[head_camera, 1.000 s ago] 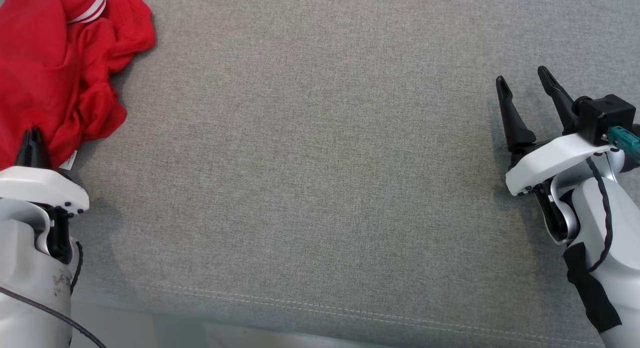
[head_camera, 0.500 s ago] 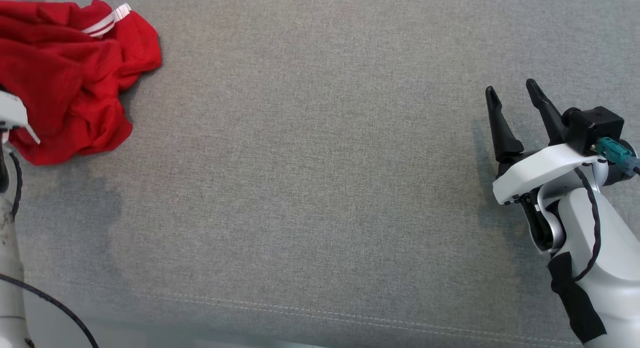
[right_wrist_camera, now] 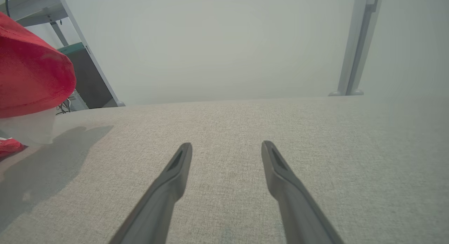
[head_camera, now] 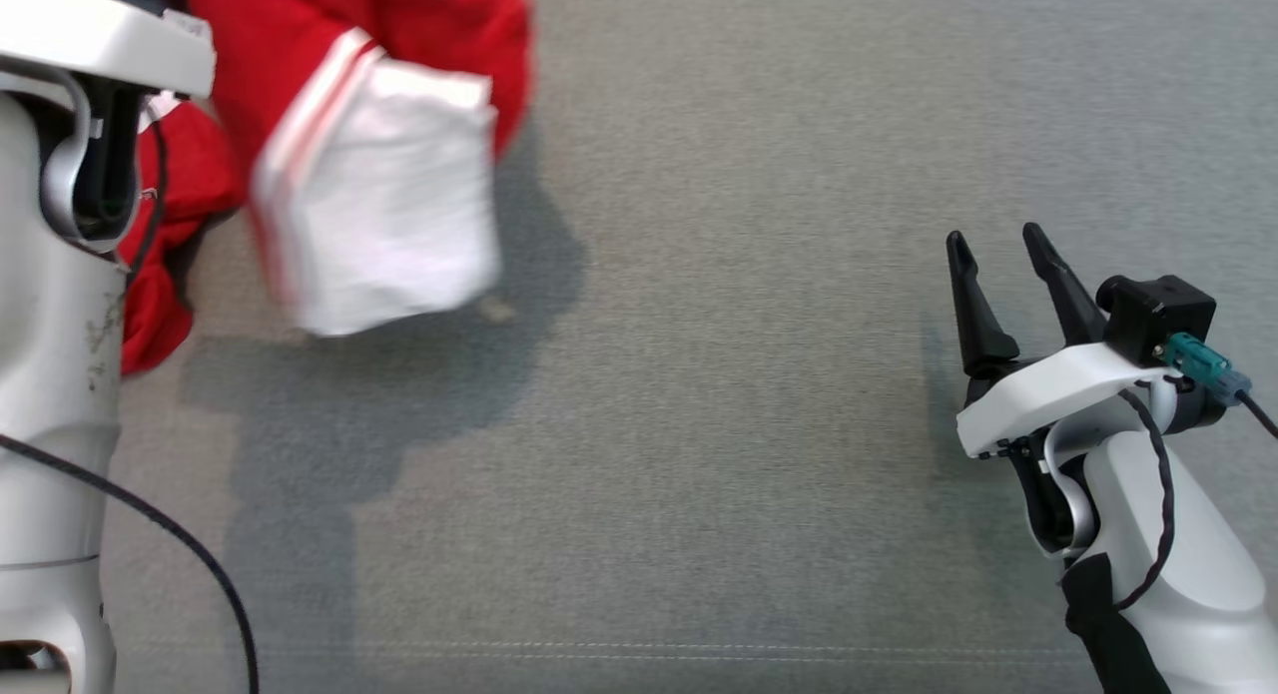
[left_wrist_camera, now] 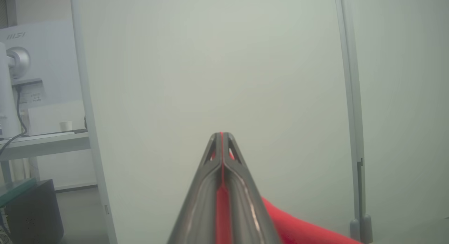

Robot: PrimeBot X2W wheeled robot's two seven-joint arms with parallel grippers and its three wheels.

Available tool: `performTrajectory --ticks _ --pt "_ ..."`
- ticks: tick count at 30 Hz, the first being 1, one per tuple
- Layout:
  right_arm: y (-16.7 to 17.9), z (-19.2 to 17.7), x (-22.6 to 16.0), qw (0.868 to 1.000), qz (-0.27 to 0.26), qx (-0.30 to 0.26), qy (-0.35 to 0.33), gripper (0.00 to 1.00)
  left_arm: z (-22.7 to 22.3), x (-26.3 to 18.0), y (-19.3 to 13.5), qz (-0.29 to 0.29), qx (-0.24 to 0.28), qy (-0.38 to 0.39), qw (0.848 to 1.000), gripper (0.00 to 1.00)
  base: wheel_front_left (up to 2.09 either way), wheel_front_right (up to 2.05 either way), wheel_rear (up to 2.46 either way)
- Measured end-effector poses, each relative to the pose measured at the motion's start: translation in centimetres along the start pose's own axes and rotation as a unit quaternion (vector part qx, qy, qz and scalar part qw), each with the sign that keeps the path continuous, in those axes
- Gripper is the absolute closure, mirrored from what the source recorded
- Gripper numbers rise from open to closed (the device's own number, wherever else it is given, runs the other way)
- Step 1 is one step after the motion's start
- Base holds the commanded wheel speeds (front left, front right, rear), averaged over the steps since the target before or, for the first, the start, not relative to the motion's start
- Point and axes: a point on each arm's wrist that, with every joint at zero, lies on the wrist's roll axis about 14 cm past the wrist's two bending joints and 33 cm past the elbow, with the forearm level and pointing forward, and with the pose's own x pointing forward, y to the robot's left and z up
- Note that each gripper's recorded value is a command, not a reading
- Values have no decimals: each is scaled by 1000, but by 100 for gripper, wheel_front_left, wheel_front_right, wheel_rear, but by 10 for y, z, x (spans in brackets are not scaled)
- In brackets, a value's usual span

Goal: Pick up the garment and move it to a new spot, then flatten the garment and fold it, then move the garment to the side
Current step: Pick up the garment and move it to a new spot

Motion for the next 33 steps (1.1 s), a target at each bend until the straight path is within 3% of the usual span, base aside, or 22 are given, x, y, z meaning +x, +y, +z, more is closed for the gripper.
performTrajectory --ticks 8,16,17,18,19,24,33 --pt "-36 18 -37 998 -61 7 -22 0 -9 17 -103 -111 -91 7 990 100 0 0 0" --pt "-65 28 -69 994 -108 0 -30 0 -85 -25 -215 -193 -179 113 958 100 0 0 0" --pt "-67 28 -72 993 -112 1 -30 0 -95 -34 -227 -205 -178 131 953 87 0 0 0" --pt "-69 29 -76 993 -116 1 -31 0 -105 -41 -234 -210 -181 148 949 31 0 0 0" --pt "-71 30 -79 992 -120 0 -31 0 -116 -48 -238 -210 -183 166 946 0 0 0 0" --pt "-73 35 -90 991 -126 -5 -36 0 -133 -65 -231 -192 -181 197 944 0 0 0 0" --pt "-48 44 -78 995 -89 -3 -49 0 -137 -98 -155 -98 -134 196 967 0 0 0 0"
